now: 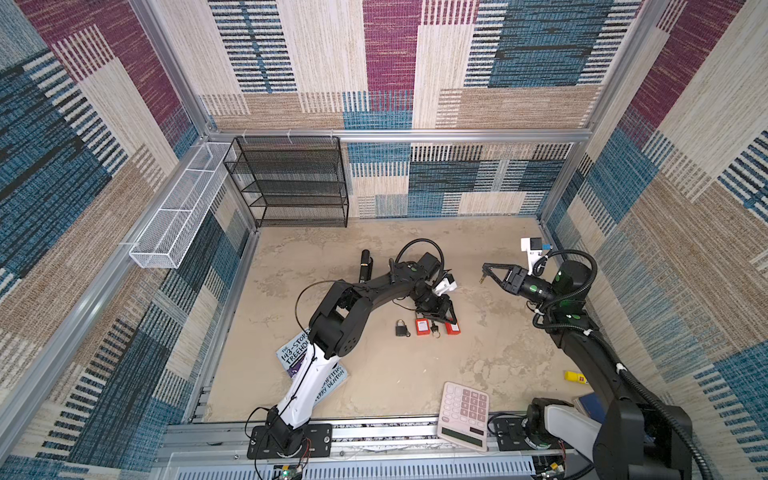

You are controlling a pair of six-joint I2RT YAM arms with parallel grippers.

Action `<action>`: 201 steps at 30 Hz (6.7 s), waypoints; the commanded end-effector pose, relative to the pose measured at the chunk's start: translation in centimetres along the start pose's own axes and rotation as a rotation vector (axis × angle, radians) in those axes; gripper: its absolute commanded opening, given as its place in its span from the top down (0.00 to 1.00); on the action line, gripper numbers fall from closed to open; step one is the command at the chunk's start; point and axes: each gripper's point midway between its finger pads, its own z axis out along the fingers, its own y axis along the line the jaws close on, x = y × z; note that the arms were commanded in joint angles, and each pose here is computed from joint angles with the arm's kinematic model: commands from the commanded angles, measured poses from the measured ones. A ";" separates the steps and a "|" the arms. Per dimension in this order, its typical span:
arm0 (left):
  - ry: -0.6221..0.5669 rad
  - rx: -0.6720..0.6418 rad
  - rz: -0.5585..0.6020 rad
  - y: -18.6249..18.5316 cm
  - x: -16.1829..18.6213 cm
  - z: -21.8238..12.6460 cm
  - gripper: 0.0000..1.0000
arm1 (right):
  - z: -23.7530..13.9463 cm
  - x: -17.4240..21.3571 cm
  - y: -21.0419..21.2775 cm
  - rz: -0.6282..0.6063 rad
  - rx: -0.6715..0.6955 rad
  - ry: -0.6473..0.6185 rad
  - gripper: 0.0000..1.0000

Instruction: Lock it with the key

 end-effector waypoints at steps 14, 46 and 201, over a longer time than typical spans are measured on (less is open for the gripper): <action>-0.074 -0.058 -0.029 0.1 -1.7 -2.1 0.54 | -0.2 -0.6 0.6 -0.038 -0.002 -0.031 1.00; -0.185 -0.034 -0.021 -1.4 0.6 -7.0 0.54 | 1.8 10.4 -14.3 0.083 0.517 0.167 1.00; -1.191 -1.023 0.167 23.2 13.0 -34.1 0.00 | -5.5 -0.1 -16.4 -0.726 0.893 -0.488 0.01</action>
